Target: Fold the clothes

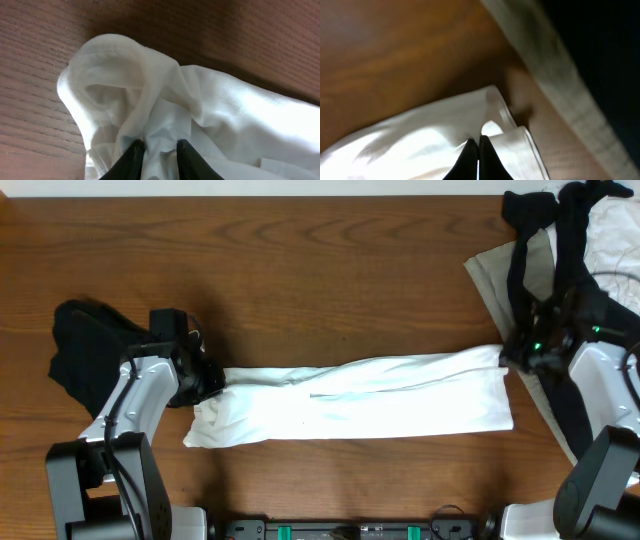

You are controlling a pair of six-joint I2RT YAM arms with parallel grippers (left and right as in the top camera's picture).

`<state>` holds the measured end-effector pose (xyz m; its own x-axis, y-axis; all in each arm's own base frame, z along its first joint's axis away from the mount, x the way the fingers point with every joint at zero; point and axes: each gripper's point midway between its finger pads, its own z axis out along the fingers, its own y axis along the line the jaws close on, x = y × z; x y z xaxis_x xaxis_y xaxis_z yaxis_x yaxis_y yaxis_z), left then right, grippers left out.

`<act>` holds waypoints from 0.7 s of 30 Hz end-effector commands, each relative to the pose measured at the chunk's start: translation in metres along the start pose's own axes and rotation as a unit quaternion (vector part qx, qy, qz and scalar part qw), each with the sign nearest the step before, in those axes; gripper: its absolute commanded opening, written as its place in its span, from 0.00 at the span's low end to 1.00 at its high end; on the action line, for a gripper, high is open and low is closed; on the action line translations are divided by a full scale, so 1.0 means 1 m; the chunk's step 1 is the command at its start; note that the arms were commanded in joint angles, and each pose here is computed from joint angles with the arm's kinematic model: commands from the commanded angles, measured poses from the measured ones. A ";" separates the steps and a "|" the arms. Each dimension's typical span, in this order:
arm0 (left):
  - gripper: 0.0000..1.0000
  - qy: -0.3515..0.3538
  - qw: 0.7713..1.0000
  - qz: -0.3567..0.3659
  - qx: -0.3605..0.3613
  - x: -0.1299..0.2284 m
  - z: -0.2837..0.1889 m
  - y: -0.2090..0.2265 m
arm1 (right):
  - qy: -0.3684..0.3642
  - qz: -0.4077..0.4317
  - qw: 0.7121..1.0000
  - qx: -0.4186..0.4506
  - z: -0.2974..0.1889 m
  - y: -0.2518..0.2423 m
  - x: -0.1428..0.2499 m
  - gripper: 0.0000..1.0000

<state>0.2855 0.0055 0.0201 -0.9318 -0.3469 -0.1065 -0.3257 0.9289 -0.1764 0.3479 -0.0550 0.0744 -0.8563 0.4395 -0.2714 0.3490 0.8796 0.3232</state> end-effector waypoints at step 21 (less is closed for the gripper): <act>0.25 0.004 1.000 0.001 -0.009 0.002 0.003 0.003 | -0.062 0.018 0.996 0.057 -0.019 -0.014 -0.039 0.01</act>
<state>0.2854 0.0054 0.0201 -0.9319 -0.3469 -0.1060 -0.3257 0.9288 -0.1766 0.3715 -0.0693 0.0951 -0.8106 0.4620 -0.3597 0.3648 0.8790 0.3070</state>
